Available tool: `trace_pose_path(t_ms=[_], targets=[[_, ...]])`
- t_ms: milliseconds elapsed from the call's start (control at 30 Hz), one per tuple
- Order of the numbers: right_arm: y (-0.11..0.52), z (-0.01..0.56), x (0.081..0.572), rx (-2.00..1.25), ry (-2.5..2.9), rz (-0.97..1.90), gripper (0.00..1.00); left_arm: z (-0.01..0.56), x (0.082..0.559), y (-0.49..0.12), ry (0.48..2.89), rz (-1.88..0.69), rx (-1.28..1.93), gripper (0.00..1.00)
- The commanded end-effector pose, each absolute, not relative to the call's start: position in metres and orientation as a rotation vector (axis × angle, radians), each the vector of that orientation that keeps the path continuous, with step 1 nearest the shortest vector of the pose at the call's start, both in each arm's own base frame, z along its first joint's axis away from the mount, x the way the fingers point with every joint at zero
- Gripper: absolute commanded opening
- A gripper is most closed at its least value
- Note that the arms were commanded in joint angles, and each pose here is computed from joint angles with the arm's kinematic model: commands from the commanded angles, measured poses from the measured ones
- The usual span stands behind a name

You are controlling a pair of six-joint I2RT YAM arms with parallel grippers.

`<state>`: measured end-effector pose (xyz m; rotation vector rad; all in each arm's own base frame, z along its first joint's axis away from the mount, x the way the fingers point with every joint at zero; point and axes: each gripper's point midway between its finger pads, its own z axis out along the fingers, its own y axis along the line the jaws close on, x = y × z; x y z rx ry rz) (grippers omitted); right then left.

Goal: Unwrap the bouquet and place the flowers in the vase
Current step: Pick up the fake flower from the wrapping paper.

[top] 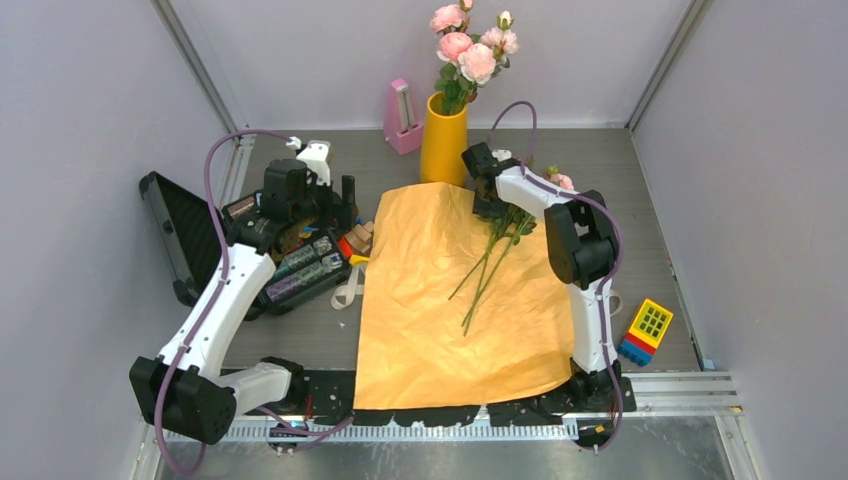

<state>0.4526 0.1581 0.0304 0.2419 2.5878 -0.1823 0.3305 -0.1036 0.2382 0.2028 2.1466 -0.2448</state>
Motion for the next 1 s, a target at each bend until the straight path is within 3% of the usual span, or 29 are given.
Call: trace_pose_path(t_ms=[0,233,600,967], targets=[[0.149,0.026,0.446,0.301,2.601,-0.187,0.41,0.25,0.334,-0.103,2.09,-0.241,0.207,0.96],[0.139,0.026,0.439,0.325,2.597,-0.202,0.4,0.25,0.333,-0.103,2.09,-0.241,0.206,0.96],[0.142,0.037,0.442,0.348,2.581,-0.131,0.02,0.248,0.332,-0.102,2.092,-0.237,0.204,0.96],[0.152,0.112,0.446,0.414,2.347,0.113,0.0,0.251,0.33,-0.103,2.082,-0.249,0.205,0.96]])
